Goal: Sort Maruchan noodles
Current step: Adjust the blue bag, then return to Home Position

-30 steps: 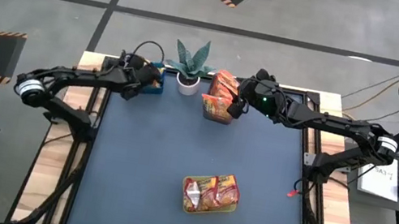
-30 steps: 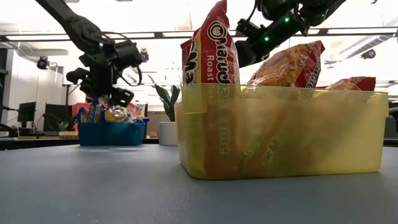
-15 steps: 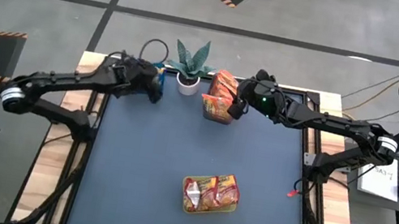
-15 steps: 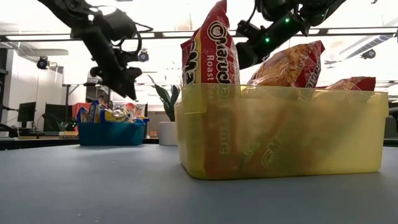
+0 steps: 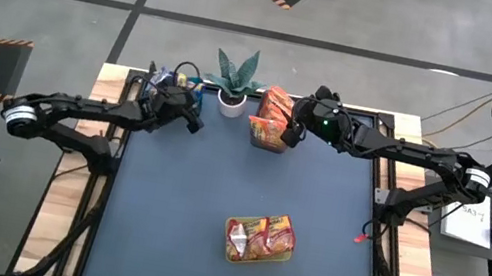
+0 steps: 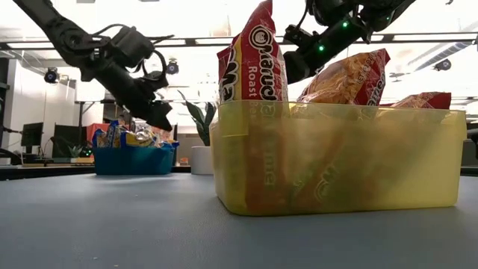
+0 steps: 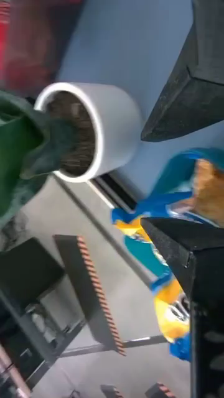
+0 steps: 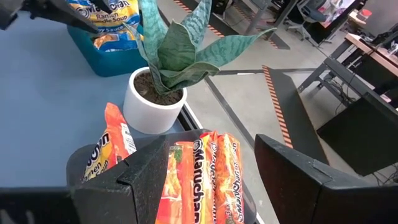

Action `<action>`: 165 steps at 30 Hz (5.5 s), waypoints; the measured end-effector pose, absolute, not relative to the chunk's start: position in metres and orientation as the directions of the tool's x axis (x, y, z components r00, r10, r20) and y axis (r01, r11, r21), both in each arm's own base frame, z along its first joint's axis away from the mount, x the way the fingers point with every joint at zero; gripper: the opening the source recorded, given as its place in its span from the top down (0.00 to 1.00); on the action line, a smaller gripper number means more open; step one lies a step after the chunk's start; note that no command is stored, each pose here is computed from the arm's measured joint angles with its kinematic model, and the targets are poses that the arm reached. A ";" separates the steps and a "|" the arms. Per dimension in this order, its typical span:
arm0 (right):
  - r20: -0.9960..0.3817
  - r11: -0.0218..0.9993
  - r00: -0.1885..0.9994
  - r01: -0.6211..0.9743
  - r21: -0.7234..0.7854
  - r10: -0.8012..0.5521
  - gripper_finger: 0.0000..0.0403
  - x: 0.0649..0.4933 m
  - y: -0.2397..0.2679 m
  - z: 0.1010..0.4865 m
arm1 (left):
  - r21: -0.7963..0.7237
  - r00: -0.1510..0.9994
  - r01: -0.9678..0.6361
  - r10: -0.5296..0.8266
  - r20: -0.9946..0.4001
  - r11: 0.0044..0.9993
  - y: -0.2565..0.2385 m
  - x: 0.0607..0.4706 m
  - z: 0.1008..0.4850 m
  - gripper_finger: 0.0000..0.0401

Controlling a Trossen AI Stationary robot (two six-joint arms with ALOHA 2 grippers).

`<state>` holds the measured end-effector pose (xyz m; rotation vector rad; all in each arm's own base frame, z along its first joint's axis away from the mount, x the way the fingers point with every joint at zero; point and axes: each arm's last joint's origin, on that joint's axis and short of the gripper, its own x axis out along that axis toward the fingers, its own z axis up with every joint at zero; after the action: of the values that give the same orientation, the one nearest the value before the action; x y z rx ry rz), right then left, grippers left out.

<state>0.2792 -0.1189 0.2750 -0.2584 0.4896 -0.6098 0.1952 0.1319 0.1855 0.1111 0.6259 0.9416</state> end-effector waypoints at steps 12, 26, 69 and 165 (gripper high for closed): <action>-0.361 0.793 0.711 0.484 -0.370 -0.603 0.44 0.279 -0.119 0.275 | 0.408 0.255 -0.790 0.851 -0.459 0.457 0.156 0.201 0.155 0.58; -0.361 0.792 0.711 0.482 -0.373 -0.603 0.44 0.279 -0.119 0.275 | 0.333 0.128 -0.893 0.880 -0.458 0.303 0.164 0.204 0.144 0.74; -0.361 0.791 0.711 0.476 -0.383 -0.603 0.44 0.279 -0.119 0.275 | 0.156 0.005 -0.972 0.676 -0.737 0.177 0.202 0.227 0.200 0.46; -0.299 0.960 0.929 0.149 -0.236 -0.217 0.44 0.258 -0.109 0.278 | 0.209 0.830 -0.259 0.328 -0.452 0.943 0.011 0.171 0.278 0.90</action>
<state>0.2579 -0.1087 0.2780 -0.2120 0.3286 -0.1887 0.1706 0.0107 0.2782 0.1408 0.5041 0.3122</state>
